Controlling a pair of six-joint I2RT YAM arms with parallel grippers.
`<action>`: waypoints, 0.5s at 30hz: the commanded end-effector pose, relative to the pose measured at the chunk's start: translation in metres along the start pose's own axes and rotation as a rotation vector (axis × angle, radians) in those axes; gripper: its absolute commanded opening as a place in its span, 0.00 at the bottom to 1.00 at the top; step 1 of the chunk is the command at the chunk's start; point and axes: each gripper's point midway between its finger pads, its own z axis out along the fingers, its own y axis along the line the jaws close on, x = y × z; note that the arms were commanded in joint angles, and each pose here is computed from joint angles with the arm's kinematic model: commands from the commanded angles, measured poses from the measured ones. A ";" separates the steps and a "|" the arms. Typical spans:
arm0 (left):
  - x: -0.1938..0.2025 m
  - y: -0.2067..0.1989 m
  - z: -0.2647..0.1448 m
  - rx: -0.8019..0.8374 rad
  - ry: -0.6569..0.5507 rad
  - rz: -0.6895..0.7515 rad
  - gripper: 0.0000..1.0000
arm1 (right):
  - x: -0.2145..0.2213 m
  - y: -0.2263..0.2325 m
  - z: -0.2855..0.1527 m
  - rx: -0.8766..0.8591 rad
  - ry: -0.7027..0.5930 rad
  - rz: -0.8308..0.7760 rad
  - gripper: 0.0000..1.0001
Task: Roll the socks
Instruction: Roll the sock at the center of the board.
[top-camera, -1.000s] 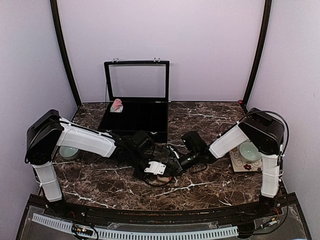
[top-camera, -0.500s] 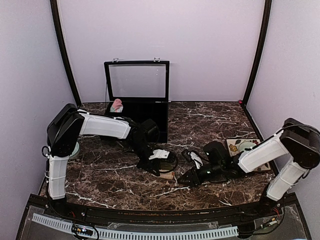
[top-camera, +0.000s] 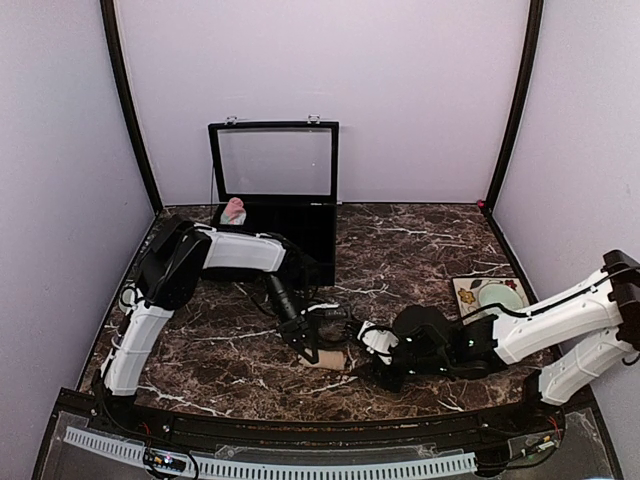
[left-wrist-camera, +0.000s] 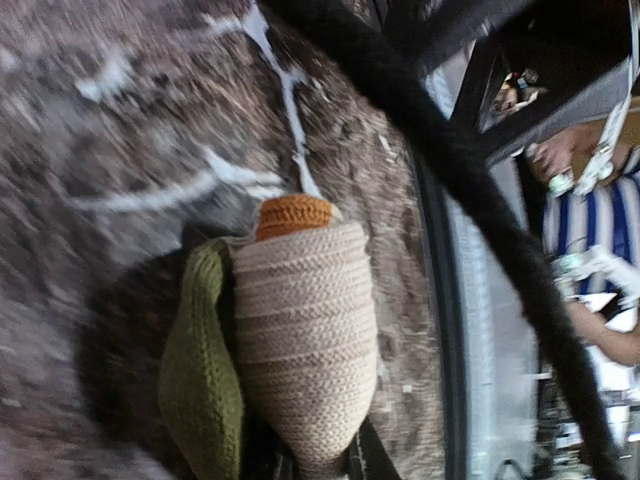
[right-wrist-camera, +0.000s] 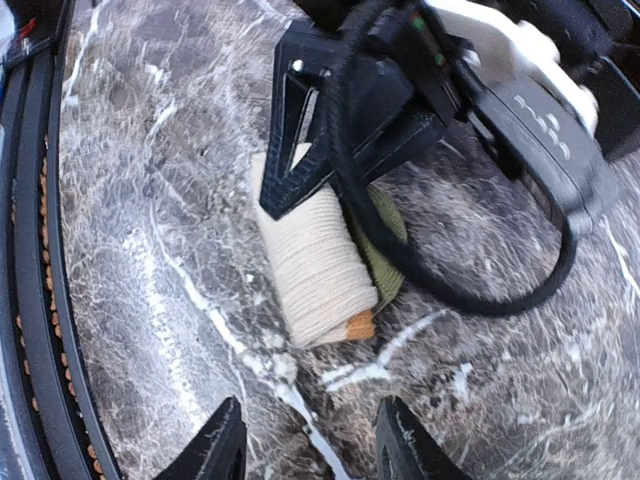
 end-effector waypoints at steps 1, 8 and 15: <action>0.097 0.009 0.038 0.074 0.338 -0.274 0.07 | -0.023 0.015 0.016 -0.010 0.016 -0.180 0.44; 0.105 0.021 0.040 0.035 0.376 -0.305 0.08 | -0.042 0.037 0.048 -0.095 0.028 -0.310 0.45; 0.099 0.041 0.038 -0.057 0.355 -0.310 0.09 | -0.035 0.046 0.048 -0.088 0.049 -0.286 0.42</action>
